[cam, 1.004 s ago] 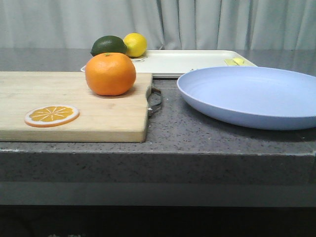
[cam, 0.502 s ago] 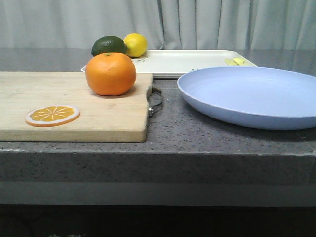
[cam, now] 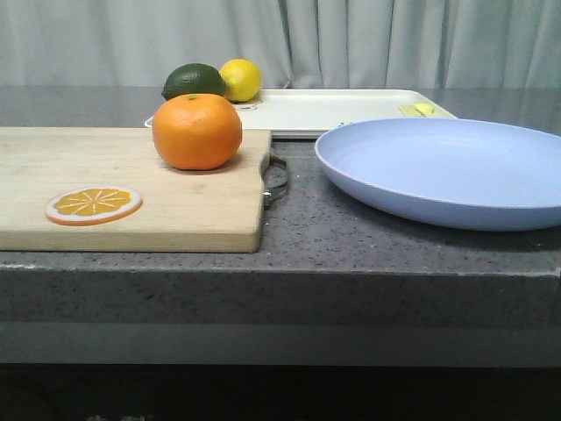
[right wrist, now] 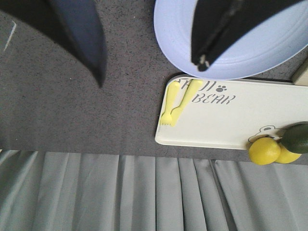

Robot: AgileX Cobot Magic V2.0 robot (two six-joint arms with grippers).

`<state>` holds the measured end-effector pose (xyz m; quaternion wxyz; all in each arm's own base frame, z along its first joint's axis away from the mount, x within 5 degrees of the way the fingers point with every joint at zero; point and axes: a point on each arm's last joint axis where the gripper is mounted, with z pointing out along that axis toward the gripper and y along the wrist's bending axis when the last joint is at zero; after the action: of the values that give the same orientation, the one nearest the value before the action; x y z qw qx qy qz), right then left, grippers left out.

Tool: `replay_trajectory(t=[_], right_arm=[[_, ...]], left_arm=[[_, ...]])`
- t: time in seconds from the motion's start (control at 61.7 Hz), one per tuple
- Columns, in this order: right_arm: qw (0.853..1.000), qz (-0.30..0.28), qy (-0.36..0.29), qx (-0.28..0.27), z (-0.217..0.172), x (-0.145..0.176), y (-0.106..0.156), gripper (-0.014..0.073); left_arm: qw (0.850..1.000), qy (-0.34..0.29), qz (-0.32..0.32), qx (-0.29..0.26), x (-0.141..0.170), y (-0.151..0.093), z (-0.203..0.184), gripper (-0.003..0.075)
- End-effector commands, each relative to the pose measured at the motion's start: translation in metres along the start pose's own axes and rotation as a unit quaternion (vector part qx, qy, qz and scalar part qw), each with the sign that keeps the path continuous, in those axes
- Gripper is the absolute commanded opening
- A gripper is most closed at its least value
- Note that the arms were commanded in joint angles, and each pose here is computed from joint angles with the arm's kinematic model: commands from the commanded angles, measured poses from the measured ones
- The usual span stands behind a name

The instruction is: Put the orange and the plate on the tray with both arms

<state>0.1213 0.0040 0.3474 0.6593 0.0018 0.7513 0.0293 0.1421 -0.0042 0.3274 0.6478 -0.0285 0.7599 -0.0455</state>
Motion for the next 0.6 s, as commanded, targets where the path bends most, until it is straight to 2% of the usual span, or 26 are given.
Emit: replay_trajectory(t=[0.0, 0.065, 0.113, 0.421, 0.583], right_arm=[[0.999, -0.002, -0.053, 0.005, -0.002, -0.019, -0.001, 0.0585], [0.999, -0.002, -0.053, 0.005, -0.002, -0.019, -0.001, 0.0603], [0.999, -0.002, -0.053, 0.005, -0.002, -0.019, -0.001, 0.0603], [0.999, -0.002, -0.053, 0.005, -0.002, -0.019, -0.001, 0.0603], [0.999, -0.002, -0.053, 0.005, -0.002, -0.019, -0.001, 0.0603]], left_arm=[[0.998, -0.062, -0.007, 0.003, -0.020, -0.001, -0.002, 0.0564], [0.998, -0.063, -0.007, 0.003, -0.020, -0.001, -0.002, 0.0677], [0.998, -0.063, -0.007, 0.003, -0.020, -0.001, -0.002, 0.0710], [0.998, -0.060, -0.015, 0.008, -0.020, -0.003, -0.002, 0.0636], [0.998, -0.029, -0.006, 0.059, -0.030, -0.021, 0.010, 0.0631]])
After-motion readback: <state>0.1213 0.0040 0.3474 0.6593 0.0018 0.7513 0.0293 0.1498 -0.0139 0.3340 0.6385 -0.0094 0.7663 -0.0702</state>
